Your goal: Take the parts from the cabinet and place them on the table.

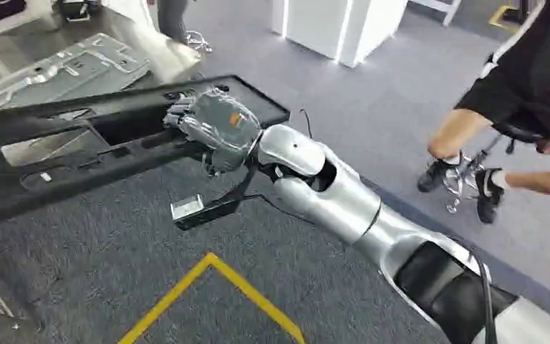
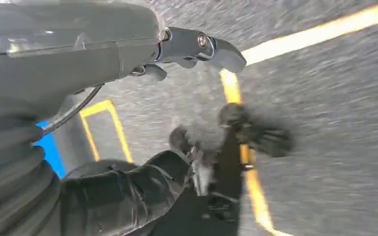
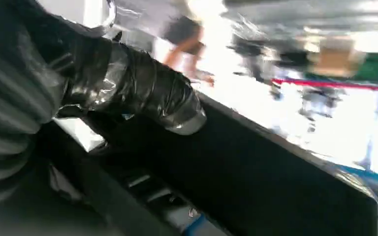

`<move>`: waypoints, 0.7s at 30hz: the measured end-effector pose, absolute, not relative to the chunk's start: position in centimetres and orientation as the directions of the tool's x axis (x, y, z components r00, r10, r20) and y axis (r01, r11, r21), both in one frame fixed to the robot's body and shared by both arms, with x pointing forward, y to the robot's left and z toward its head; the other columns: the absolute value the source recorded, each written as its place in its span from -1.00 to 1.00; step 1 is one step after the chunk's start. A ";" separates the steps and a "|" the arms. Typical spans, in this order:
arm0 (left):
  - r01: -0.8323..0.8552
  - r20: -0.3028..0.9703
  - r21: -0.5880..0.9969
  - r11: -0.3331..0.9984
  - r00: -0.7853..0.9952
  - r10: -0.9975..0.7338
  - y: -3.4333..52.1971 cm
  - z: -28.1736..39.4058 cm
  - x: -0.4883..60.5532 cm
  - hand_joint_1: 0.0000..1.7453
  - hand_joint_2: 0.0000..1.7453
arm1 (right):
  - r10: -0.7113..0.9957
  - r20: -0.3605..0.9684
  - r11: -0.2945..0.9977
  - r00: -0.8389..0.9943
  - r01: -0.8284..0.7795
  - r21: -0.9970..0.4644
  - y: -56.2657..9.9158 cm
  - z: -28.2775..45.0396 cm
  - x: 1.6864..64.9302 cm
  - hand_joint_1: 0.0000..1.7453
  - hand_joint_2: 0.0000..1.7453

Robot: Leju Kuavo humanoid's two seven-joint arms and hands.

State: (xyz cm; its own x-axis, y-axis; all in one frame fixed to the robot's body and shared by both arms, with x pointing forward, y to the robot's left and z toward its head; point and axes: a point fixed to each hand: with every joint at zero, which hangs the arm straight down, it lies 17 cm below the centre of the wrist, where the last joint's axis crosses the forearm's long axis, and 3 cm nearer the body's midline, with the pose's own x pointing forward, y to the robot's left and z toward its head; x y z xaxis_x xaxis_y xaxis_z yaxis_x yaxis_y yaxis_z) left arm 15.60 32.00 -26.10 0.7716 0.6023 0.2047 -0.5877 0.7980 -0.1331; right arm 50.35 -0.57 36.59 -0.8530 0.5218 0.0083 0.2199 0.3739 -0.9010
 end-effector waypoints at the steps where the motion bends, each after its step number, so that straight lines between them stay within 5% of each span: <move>1: -0.588 0.205 -0.134 0.798 0.771 0.602 32.0 -26.1 15.7 -1.00 1.00 | 0.521 0.010 0.373 -0.854 0.218 -0.902 -0.5 36.4 50.3 1.00 1.00; 21: -0.587 0.195 -0.135 0.798 0.774 0.603 31.6 -26.3 14.9 -1.00 1.00 | 0.543 0.003 0.335 -0.840 0.214 -0.918 -0.7 35.3 51.0 1.00 1.00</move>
State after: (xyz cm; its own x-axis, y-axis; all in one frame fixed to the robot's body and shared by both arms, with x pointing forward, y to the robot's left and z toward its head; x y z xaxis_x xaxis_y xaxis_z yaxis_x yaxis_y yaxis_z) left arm 14.93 31.57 -26.27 0.7739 0.6025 0.1952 -0.5874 0.7980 -0.1347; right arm 51.02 -0.71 35.25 -0.8399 0.5427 0.0028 0.2137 0.3354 -0.9175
